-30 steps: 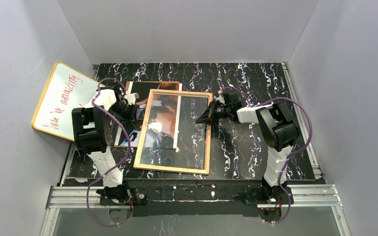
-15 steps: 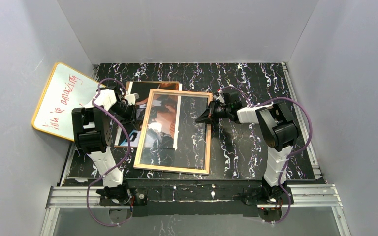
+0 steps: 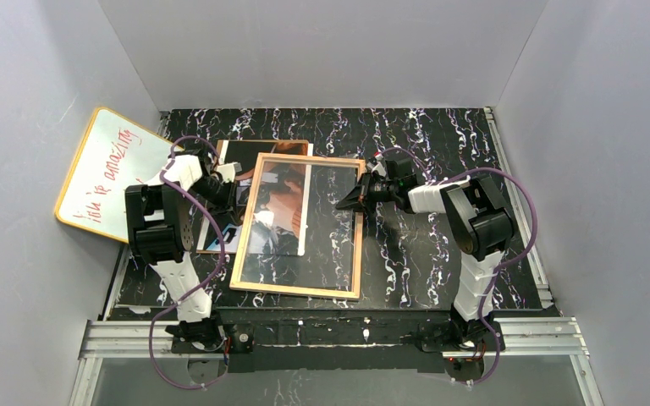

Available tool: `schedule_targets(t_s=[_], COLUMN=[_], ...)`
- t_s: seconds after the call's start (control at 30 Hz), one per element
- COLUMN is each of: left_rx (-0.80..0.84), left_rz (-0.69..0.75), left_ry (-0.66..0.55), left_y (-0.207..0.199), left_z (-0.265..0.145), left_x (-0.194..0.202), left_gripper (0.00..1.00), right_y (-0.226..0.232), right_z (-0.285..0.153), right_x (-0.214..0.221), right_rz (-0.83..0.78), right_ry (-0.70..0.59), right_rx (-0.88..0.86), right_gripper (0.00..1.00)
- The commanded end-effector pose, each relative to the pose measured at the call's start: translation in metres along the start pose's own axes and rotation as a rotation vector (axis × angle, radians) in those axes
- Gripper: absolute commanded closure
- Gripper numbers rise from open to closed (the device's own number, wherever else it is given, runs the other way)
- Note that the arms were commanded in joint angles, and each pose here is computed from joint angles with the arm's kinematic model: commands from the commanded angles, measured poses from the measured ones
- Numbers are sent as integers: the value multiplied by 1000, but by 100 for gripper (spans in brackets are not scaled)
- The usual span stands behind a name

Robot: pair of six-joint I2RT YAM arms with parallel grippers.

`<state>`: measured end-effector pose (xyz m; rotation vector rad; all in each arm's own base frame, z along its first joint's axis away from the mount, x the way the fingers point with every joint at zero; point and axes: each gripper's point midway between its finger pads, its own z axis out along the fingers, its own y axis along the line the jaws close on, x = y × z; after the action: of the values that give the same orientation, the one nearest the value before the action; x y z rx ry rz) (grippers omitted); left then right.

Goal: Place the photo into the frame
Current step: Place the photo frame item in the photo frame.

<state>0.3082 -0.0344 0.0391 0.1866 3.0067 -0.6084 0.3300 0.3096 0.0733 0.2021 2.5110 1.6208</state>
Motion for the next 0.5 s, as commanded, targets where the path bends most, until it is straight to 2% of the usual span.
schedule_targets(t_s=[0.0,0.47], left_rx=[24,17], left_rz=[3,24], left_ry=[35,48], left_y=[-5,-8], left_z=[4,8], left_x=[8,10], left_gripper=[98,98], right_y=[29,41], right_z=[-10,-11], right_x=[-10,-13], right_rz=[-98,-118], right_ry=[-21,-6], right_rx=[-41,-59], right_gripper=[99,99])
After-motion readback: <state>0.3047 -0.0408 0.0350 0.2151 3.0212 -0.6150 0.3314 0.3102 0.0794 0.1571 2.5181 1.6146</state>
